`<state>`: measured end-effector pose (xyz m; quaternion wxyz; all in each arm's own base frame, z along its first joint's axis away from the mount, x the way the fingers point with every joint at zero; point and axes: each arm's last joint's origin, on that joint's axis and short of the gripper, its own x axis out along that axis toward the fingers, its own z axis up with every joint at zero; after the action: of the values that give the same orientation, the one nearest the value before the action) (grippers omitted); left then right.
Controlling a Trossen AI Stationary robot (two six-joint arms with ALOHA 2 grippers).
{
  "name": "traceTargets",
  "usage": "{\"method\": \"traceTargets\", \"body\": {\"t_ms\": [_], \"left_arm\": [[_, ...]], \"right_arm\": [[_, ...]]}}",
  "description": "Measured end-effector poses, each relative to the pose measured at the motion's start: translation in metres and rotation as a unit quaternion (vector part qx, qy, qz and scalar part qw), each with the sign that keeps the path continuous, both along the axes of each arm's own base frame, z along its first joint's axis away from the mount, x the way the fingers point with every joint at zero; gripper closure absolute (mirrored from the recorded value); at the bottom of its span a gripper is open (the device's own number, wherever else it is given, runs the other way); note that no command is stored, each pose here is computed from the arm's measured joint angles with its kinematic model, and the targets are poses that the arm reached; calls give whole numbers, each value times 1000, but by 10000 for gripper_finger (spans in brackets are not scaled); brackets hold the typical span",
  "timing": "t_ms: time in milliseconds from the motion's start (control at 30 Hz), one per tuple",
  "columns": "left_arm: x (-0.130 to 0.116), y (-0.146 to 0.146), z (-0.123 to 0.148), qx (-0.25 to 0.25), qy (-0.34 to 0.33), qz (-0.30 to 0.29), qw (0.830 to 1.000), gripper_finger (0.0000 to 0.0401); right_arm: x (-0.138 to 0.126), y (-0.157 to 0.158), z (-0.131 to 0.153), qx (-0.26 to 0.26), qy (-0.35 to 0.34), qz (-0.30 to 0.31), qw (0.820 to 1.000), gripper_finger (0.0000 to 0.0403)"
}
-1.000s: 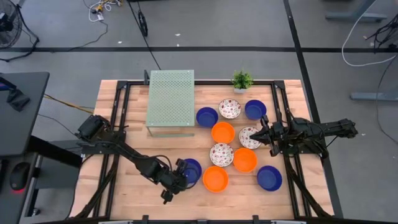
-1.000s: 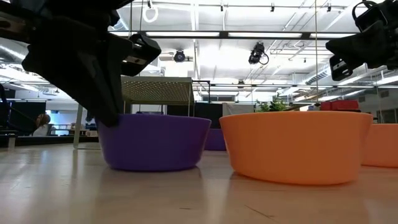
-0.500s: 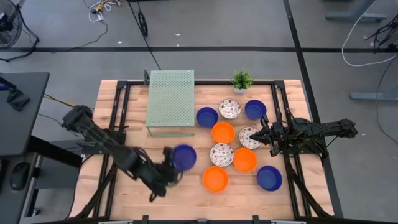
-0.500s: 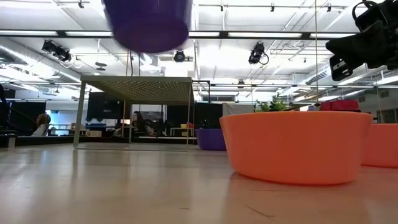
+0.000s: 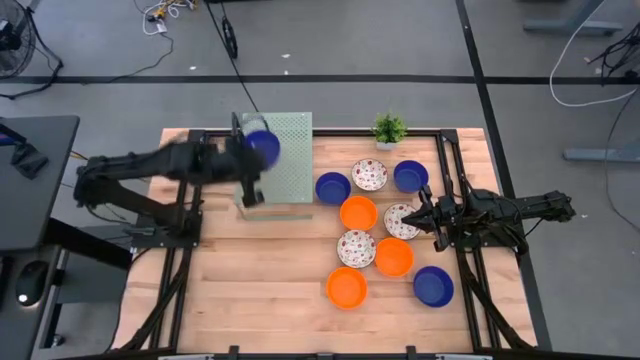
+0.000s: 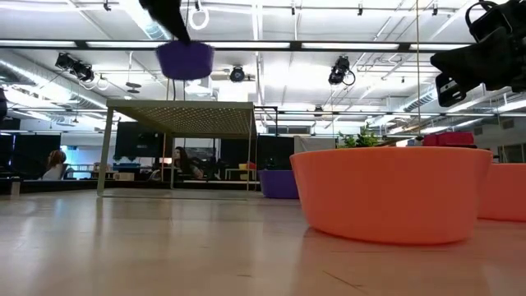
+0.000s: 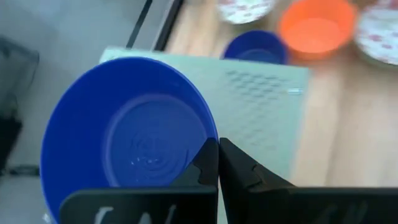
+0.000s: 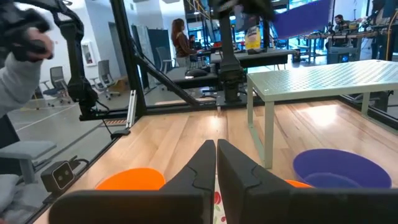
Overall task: Pick & Place Mini bowls
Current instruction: Put the left bottom blue bowl on the shelf
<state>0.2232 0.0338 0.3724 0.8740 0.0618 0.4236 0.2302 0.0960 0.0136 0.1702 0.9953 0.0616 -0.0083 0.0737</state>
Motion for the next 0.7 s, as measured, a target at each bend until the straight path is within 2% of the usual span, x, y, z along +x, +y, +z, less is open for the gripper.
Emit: {"method": "traceTargets", "body": {"t_ms": [100, 267, 400, 700], "left_arm": [[-9, 33, -5, -21, -18, 24, 999, 400], [-11, 72, -26, -51, -28, 32, 998, 400], [-9, 91, -42, -50, -13, 51, 997, 398], [-7, 114, -56, -61, 13, 87, 994, 396]], "right_arm": [[0, 0, 0, 0, 0, 0, 1000, 381], [0, 0, 0, 0, 0, 0, 1000, 381], [0, 0, 0, 0, 0, 0, 1000, 381], [0, 0, 0, 0, 0, 0, 1000, 381]]}}
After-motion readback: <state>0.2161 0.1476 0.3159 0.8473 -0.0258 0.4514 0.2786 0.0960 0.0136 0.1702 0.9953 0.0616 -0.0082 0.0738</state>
